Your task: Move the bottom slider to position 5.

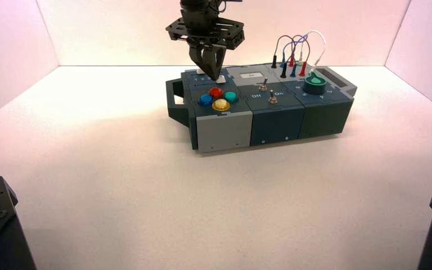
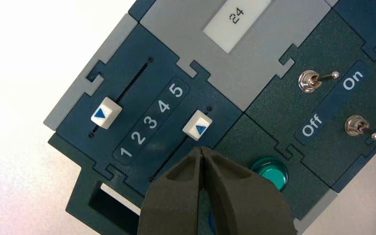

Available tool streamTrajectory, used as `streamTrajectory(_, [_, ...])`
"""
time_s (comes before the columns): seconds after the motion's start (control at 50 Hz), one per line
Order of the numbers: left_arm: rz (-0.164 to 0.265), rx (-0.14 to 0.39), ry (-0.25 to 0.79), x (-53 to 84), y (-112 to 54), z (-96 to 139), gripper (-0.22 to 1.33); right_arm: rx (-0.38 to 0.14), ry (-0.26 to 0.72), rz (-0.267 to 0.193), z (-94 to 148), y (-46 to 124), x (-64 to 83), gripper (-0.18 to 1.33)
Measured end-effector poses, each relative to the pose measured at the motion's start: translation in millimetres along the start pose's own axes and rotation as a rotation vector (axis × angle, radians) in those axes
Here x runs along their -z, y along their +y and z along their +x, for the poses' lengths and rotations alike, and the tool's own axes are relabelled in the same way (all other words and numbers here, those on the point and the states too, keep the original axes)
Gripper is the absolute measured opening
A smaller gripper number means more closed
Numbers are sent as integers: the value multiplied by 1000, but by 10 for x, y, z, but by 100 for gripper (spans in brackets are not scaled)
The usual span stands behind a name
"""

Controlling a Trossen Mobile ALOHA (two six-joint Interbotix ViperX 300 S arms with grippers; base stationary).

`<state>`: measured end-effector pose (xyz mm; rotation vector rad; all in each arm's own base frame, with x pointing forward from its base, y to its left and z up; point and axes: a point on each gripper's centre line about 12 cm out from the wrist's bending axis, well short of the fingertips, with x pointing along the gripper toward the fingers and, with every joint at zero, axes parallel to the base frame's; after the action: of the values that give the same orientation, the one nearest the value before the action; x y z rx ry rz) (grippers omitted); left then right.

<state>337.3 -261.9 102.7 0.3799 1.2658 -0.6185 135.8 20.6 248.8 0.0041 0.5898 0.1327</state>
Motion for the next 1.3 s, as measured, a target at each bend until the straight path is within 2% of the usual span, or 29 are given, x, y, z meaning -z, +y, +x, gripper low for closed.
streamTrajectory(0.68, [39,-20,30,10,44,97,-16,1,-2,-1,-3,-2,-6,-14])
streamTrajectory(0.98, [36,-35,12,-61,126,46,-16,0,0,0,-3,0,-4,-14])
streamTrajectory(1.3, [44,-34,13,-117,127,35,-16,0,2,0,0,0,2,-14])
